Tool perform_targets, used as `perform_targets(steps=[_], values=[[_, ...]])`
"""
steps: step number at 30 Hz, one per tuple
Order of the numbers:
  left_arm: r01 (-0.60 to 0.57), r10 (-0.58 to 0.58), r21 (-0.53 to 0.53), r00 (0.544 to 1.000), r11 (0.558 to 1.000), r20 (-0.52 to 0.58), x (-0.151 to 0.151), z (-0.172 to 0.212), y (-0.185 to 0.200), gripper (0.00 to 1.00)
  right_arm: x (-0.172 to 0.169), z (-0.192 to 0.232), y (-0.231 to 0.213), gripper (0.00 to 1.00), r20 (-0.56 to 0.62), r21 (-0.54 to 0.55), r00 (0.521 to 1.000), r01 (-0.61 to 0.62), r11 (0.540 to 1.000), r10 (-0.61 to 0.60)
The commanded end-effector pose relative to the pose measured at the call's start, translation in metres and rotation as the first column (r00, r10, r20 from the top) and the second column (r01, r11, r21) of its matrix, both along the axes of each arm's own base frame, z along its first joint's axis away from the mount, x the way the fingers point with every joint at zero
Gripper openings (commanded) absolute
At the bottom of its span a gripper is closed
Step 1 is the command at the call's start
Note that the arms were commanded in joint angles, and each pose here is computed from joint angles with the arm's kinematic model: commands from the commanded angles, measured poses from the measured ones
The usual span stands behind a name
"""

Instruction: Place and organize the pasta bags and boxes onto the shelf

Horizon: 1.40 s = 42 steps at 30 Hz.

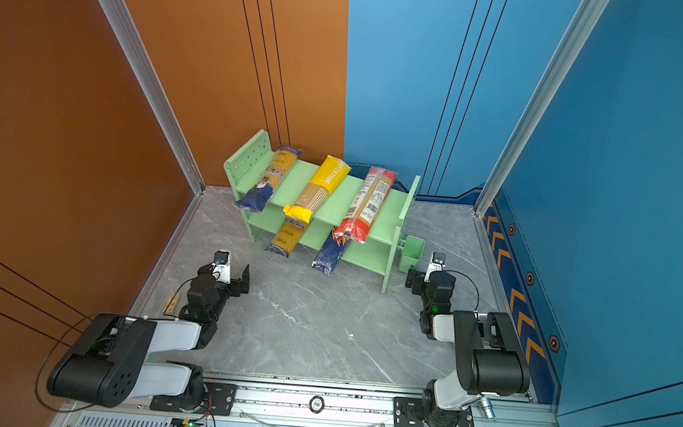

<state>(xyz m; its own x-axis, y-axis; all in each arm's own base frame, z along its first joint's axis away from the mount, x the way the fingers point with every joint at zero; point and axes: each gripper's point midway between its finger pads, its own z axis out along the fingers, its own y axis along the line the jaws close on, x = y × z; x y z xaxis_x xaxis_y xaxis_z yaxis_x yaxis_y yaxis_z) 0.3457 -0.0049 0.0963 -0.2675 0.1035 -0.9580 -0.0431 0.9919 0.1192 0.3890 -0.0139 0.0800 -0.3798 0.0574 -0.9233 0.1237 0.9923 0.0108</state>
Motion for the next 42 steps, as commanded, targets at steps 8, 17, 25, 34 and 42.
perform_targets(steps=[8,17,25,34,42], values=[[0.013,-0.013,-0.014,1.0,1.0,0.028,0.034,0.001,-0.002,0.98,0.004,0.012,0.0,1.0,0.055,-0.016,0.998,0.008,1.0,-0.007],[-0.042,0.034,-0.095,0.996,0.995,-0.081,0.051,-0.008,0.018,0.98,0.005,0.013,-0.001,1.0,0.056,-0.018,0.998,0.013,1.0,-0.012],[-0.097,0.092,-0.05,0.993,0.994,-0.08,0.05,-0.007,0.02,0.98,0.005,0.013,-0.001,1.0,0.057,-0.019,0.998,0.015,1.0,-0.014],[-0.095,0.091,-0.052,0.993,0.994,-0.076,0.05,-0.006,0.02,0.98,0.005,0.013,-0.001,1.0,0.054,-0.019,0.998,0.015,1.0,-0.014],[-0.092,0.088,-0.05,0.993,0.994,-0.077,0.05,-0.006,0.02,0.98,0.005,0.013,-0.001,1.0,0.054,-0.019,0.998,0.014,1.0,-0.013]])
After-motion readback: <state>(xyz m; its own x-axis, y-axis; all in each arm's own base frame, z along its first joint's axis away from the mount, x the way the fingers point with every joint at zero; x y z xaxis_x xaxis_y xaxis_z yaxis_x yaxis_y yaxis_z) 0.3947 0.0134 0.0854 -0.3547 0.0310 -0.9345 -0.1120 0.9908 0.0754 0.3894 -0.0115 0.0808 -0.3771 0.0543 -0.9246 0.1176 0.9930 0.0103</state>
